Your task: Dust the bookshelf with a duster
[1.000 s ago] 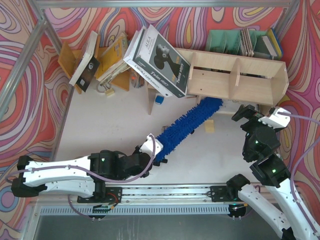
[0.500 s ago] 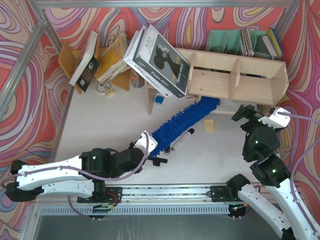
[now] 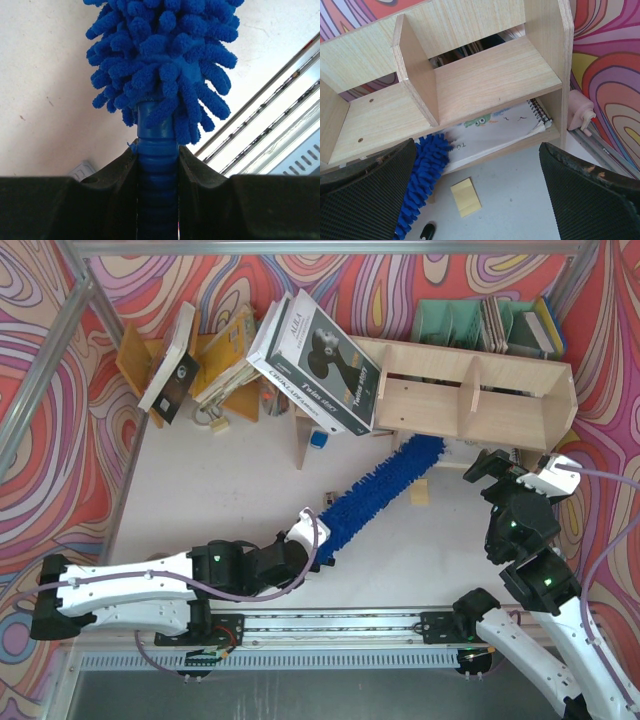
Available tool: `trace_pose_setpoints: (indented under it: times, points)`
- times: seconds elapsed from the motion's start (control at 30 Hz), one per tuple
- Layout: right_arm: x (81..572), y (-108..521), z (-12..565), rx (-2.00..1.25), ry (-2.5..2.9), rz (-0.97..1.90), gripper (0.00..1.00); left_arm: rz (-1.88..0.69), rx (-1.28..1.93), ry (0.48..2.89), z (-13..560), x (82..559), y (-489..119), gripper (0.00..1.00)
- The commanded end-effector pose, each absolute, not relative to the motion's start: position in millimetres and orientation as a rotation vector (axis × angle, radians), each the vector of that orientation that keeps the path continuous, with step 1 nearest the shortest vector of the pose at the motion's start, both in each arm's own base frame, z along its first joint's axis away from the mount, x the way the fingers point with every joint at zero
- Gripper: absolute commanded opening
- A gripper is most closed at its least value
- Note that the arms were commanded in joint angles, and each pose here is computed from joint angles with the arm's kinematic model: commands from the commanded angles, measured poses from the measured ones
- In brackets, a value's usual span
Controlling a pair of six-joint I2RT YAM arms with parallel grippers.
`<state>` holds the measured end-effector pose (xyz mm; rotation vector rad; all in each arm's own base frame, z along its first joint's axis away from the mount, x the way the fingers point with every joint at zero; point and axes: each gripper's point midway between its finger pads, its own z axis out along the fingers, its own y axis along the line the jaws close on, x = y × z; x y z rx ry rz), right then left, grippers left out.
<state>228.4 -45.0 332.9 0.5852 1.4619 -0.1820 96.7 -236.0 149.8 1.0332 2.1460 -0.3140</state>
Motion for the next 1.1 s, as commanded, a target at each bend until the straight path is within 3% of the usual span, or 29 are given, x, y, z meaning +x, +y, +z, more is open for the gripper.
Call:
trace_pose_setpoints:
  times: [0.0, 0.3, 0.73, 1.07]
  points:
    - [228, -47, 335, 0.605, 1.444, -0.183, 0.99, -0.445, 0.96, 2.075, 174, 97, -253, 0.0]
    - [227, -48, 335, 0.608, 1.441, -0.184, 0.99, -0.571, 1.055, 1.999, 204, 83, -266, 0.0]
    - [228, -48, 334, 0.606, 1.445, -0.186, 0.99, -0.552, 1.225, 2.014, 170, 71, -304, 0.0]
    - [228, -45, 336, 0.6, 1.453, -0.167, 0.99, -0.611, 1.303, 1.893, 179, 80, -356, 0.0]
